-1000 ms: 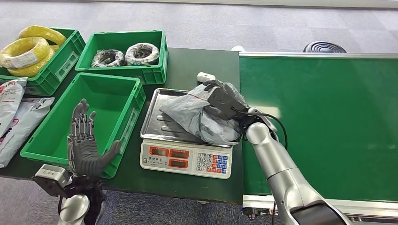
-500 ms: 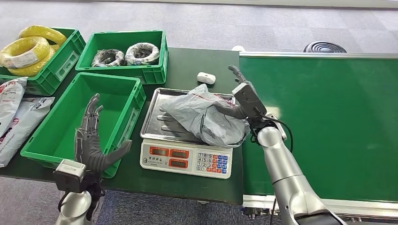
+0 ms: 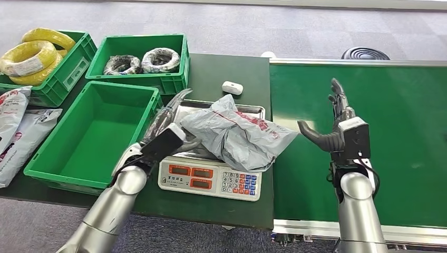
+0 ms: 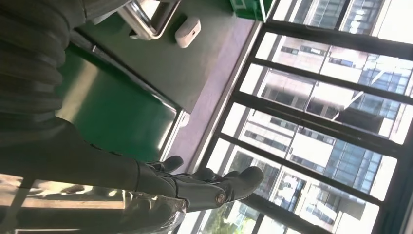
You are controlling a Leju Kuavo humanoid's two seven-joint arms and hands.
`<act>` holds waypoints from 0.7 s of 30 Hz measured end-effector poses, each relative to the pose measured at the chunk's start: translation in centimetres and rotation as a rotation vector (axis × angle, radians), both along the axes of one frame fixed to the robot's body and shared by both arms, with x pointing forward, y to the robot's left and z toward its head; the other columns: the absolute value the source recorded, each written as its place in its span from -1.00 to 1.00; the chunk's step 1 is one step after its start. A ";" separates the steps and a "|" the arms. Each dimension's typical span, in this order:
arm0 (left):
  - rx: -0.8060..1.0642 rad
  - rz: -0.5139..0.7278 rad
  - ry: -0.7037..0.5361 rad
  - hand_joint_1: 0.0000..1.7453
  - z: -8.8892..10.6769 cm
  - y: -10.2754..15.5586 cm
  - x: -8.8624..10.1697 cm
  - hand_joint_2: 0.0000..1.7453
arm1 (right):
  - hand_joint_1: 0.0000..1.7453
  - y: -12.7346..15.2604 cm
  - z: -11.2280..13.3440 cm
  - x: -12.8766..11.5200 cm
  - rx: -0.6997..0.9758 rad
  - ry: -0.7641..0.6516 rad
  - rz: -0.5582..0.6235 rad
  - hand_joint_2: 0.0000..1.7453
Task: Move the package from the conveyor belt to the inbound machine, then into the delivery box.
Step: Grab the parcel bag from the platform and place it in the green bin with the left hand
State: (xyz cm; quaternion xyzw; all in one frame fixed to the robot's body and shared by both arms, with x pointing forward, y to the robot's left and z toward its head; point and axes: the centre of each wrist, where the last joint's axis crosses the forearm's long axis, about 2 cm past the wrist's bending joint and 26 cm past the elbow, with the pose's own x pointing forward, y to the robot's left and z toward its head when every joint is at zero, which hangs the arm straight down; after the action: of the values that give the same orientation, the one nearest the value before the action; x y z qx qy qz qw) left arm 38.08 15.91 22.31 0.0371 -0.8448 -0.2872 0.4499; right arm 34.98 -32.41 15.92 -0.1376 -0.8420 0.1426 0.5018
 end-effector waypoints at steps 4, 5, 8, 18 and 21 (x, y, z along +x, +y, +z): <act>0.202 0.011 0.062 -0.94 0.6 -4.2 1.7 1.00 | -1.00 -1.1 -1.2 -3.2 0.037 -0.028 -0.050 1.00; 0.251 0.016 0.076 -0.89 0.5 -5.2 1.9 1.00 | -1.00 -1.1 -1.4 -3.9 0.044 -0.036 -0.057 1.00; 0.395 0.028 0.111 -0.04 0.2 -7.6 2.3 1.00 | -1.00 -1.1 -1.5 -5.3 0.060 -0.064 -0.067 1.00; 0.676 0.065 0.123 1.00 -1.2 -11.3 1.9 1.00 | -1.00 -0.3 -0.4 -5.7 0.084 -0.110 -0.069 1.00; 0.708 0.113 0.060 1.00 -1.1 -11.5 1.9 1.00 | -1.00 0.2 -0.2 -5.8 0.091 -0.110 -0.071 1.00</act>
State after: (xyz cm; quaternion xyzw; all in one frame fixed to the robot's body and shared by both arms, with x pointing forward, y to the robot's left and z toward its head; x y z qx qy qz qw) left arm 39.99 4.40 21.24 0.2291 -0.6759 -0.5378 0.4489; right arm 29.14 -32.18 15.74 -0.1521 -0.8685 0.0783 0.4652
